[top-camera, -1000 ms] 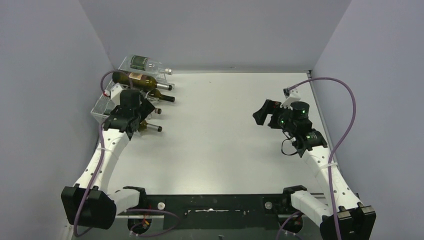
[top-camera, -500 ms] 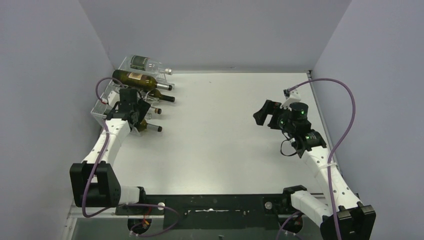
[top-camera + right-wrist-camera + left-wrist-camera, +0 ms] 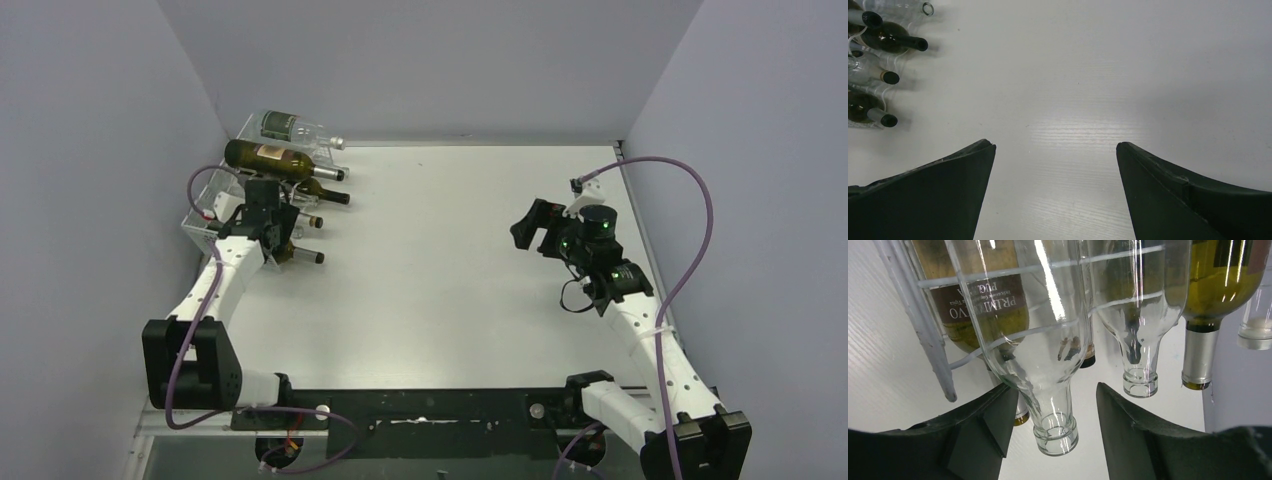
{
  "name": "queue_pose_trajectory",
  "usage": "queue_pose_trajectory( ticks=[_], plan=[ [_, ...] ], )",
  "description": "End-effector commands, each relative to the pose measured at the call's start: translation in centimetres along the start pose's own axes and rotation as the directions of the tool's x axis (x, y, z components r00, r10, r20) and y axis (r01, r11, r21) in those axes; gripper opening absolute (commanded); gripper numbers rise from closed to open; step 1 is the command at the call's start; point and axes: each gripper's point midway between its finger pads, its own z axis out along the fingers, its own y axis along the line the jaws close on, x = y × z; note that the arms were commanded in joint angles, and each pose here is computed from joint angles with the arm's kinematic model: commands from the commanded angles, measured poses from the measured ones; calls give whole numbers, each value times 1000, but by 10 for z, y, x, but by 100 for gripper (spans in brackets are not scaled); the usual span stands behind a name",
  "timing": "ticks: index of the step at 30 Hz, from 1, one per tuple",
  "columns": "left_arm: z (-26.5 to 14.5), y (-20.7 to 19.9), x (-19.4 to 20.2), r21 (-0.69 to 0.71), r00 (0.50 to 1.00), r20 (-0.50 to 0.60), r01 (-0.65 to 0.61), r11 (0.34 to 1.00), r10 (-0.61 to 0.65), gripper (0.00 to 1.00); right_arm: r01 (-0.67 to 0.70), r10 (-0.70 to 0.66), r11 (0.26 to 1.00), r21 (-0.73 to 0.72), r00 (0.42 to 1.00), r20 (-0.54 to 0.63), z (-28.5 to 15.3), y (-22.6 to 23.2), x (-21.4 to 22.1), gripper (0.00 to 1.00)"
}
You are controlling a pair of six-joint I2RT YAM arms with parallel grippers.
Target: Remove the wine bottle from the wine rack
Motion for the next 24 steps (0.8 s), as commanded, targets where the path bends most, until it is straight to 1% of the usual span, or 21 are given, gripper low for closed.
queue_pose_trajectory(
  ticks=[1,4,6,13,20,24],
  plan=[
    [3,-17,-5,42,997,12,79,996,-79,58,10,-10,1000,-1,998,58,-5,4,-13,98],
    [8,-17,0,34,995,-6,97,995,-97,56,6,-6,1000,2,998,59,-6,3,-13,98],
    [9,-16,0,31,995,-1,103,994,-103,54,2,-2,1000,1,998,60,-6,3,-13,98],
    [15,-11,5,18,993,3,116,993,-116,51,1,-1,1000,1,998,62,-8,3,-13,98],
    [11,-23,5,68,989,-27,145,987,-144,36,1,-1,1000,5,999,54,-9,2,-11,98],
    [6,-27,5,78,987,-45,154,985,-151,25,1,-2,1000,4,998,56,-8,3,-12,98]
  ],
)
